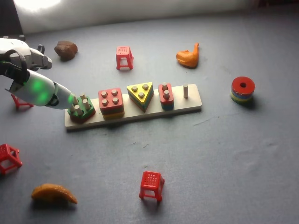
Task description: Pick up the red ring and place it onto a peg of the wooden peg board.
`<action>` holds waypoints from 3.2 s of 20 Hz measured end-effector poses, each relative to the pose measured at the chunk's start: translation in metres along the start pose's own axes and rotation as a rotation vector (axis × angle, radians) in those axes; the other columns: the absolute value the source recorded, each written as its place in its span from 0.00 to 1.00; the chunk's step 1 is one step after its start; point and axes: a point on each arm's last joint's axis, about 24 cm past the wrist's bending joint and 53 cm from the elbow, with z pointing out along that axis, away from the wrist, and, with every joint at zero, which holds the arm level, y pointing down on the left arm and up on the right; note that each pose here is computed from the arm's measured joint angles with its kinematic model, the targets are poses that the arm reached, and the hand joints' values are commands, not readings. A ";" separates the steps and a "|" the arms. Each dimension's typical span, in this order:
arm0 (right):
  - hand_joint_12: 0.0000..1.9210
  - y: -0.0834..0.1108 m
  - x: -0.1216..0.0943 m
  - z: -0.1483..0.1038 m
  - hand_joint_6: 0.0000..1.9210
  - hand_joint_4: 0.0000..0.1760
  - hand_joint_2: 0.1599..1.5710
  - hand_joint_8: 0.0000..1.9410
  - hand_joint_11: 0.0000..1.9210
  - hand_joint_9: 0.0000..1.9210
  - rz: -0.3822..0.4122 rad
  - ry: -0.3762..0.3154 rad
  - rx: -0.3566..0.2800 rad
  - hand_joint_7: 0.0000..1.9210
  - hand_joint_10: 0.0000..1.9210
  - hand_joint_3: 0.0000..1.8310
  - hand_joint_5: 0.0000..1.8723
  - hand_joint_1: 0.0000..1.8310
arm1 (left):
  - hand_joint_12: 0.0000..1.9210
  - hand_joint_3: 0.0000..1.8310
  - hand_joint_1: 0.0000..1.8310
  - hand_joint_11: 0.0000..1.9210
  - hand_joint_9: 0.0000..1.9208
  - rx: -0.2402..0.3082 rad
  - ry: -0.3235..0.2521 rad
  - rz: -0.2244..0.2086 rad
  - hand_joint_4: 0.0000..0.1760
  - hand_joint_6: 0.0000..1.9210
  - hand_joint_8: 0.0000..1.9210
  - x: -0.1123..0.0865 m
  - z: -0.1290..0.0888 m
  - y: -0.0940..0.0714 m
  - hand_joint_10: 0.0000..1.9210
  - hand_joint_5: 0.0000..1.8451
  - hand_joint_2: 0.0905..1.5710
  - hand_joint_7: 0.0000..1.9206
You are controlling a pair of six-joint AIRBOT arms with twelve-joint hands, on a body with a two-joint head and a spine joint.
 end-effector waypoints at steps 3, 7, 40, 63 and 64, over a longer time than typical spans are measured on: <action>0.06 0.000 0.000 0.000 0.00 0.00 0.67 0.00 0.00 0.01 -0.002 0.002 0.001 0.00 0.00 0.01 0.00 0.13 | 0.00 0.02 0.00 0.00 0.00 -0.004 0.000 -0.002 0.00 0.00 0.00 0.000 0.000 0.001 0.00 0.00 0.72 0.00; 0.17 0.000 -0.001 0.000 0.00 0.00 0.65 0.00 0.00 0.04 -0.003 -0.006 -0.001 0.04 0.00 0.00 0.05 0.18 | 0.00 0.02 0.00 0.00 0.00 -0.001 -0.001 -0.003 0.00 0.00 0.00 0.000 0.000 0.000 0.00 0.00 0.73 0.00; 0.39 -0.017 0.085 0.125 0.00 0.00 0.46 0.00 0.00 0.03 -0.010 0.253 0.034 0.01 0.00 0.00 0.04 0.62 | 0.00 0.00 0.00 0.00 0.00 -0.018 -0.011 -0.033 0.00 0.00 0.00 -0.005 0.001 0.006 0.00 0.01 0.73 0.00; 0.47 -0.025 0.114 0.144 0.00 0.00 0.59 0.00 0.17 0.35 -0.103 0.311 0.041 0.34 0.01 0.00 0.31 0.68 | 0.00 0.00 0.00 0.00 0.00 -0.027 -0.013 -0.035 0.00 0.00 0.00 -0.006 0.001 0.009 0.00 0.02 0.74 0.01; 0.46 -0.025 0.112 0.145 0.01 0.00 0.58 0.00 0.21 0.38 -0.103 0.304 0.040 0.37 0.01 0.00 0.35 0.68 | 0.00 0.00 0.00 0.00 0.00 -0.028 -0.014 -0.035 0.00 0.00 0.00 -0.006 0.001 0.009 0.00 0.02 0.74 0.01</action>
